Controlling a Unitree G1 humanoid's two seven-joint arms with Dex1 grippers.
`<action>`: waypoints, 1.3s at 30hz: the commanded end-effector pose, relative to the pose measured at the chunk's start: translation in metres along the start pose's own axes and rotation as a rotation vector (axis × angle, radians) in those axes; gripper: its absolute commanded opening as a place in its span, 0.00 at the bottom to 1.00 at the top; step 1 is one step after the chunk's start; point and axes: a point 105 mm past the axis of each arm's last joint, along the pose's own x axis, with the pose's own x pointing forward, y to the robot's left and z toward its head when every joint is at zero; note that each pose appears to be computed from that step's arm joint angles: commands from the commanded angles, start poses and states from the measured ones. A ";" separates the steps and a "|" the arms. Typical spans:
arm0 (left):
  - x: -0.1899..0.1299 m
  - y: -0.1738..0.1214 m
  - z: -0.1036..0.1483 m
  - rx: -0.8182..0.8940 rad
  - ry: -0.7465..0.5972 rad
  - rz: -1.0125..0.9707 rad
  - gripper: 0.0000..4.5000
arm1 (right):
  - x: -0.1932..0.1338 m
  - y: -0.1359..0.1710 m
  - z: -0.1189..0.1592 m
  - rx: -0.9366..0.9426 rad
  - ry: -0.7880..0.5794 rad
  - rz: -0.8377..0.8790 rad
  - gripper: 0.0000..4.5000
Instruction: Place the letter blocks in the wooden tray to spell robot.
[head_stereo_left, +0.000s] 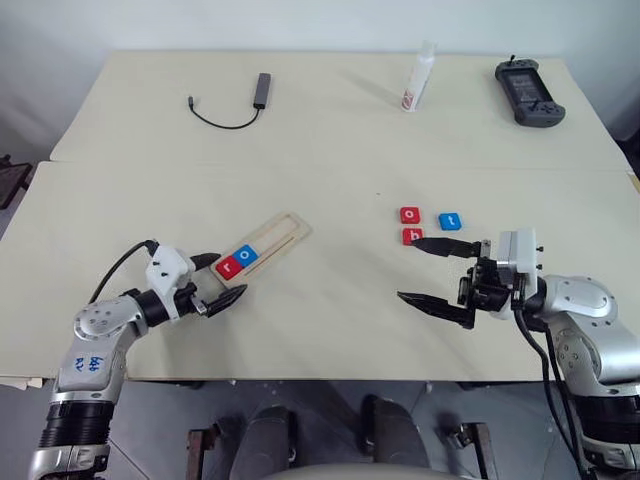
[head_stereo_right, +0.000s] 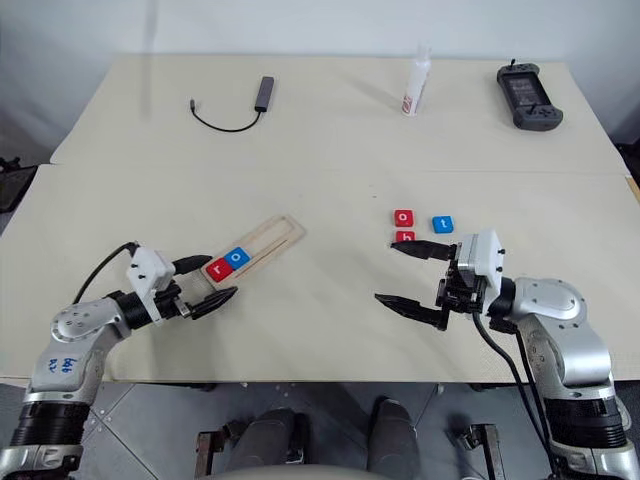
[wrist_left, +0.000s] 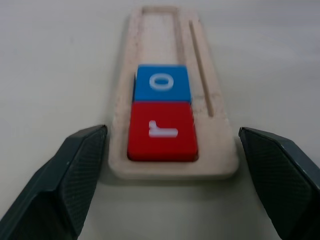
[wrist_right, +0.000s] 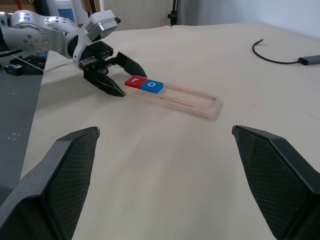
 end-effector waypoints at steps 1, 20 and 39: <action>-0.002 0.007 -0.003 0.013 0.030 0.022 1.00 | -0.001 0.002 0.010 -0.041 -0.034 -0.017 0.99; 0.024 -0.033 0.011 0.112 -0.014 -0.274 0.75 | -0.020 -0.001 0.007 -0.062 0.009 -0.092 1.00; 0.100 -0.093 0.038 0.405 -0.019 -0.724 0.75 | -0.108 0.029 -0.014 0.005 0.205 -0.402 1.00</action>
